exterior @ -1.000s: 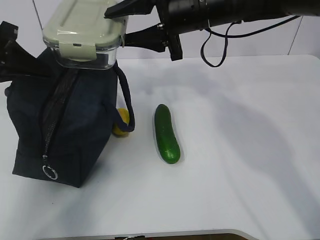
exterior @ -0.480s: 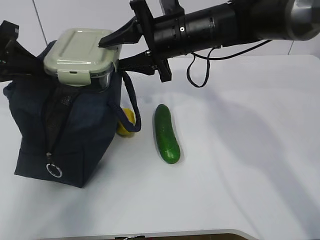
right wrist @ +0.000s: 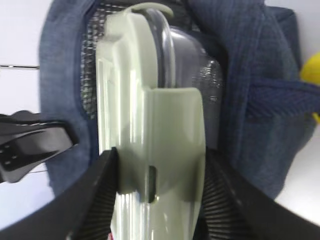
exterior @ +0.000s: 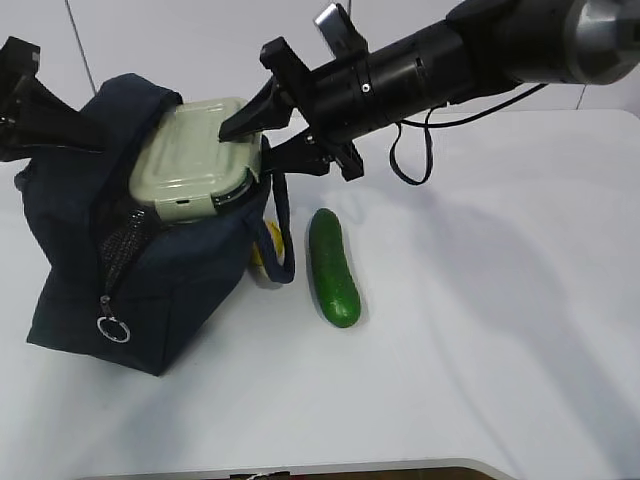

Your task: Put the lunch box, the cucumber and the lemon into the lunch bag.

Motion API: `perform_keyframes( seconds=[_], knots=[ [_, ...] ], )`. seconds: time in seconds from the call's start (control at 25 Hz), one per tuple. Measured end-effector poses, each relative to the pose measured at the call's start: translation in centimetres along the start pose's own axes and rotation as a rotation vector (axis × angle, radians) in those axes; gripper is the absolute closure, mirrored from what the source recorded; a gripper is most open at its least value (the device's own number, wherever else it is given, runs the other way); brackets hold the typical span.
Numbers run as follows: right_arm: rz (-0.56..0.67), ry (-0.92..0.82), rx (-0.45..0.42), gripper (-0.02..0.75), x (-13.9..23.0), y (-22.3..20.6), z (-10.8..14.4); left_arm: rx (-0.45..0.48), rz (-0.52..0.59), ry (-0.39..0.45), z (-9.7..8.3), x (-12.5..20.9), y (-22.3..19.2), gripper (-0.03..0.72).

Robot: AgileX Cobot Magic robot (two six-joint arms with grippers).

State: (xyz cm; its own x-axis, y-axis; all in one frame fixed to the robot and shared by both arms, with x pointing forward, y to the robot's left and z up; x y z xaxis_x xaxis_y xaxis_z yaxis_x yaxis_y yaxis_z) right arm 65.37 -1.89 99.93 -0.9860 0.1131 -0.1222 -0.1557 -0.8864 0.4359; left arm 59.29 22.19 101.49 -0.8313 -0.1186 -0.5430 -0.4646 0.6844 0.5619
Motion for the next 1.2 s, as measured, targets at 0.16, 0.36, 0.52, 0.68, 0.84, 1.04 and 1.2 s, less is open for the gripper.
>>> perform_keyframes(
  seconds=[0.16,0.36,0.52,0.68,0.84,1.04,1.2],
  knots=[
    [-0.005,0.021,0.039,0.349,0.2,-0.5,-0.3,0.002,-0.001,0.001,-0.1,0.0,0.0,0.703],
    [-0.020,0.038,0.047,0.350,0.7,-1.6,0.2,0.004,-0.001,0.002,-0.1,0.0,0.0,0.703],
    [-0.035,0.045,0.055,0.350,0.8,-2.3,0.3,0.007,0.002,0.002,-0.1,0.0,0.0,0.703],
    [-0.050,0.054,0.063,0.350,0.9,-2.9,0.3,0.012,0.006,0.002,-0.2,0.1,0.0,0.704],
    [-0.037,0.063,0.065,0.350,1.3,-4.1,0.3,0.016,0.010,0.002,-0.3,0.2,0.0,0.704],
    [-0.025,0.093,0.062,0.350,1.9,-5.7,0.9,0.024,0.018,0.002,-0.4,0.3,0.0,0.704],
    [-0.018,0.109,0.047,0.350,1.7,-6.8,1.2,0.024,0.018,0.000,-0.4,0.3,0.0,0.704]
  ],
)
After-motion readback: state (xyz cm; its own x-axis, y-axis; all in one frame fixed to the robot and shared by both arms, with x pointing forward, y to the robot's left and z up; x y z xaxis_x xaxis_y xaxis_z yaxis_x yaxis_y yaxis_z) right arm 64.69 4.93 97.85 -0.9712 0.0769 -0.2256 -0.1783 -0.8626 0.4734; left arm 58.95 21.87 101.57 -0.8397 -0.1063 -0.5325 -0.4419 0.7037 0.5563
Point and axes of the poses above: a point on each arm's last joint axis where the gripper is mounted, y pointing back along that axis away from the gripper, z along the wrist's bending axis when the last joint is at zero, x = y × z, the point moved 6 cm from there along -y, pointing out along that axis toward the gripper, and after that the axes turned 8 degrees about -y, right-handed, at the moved point
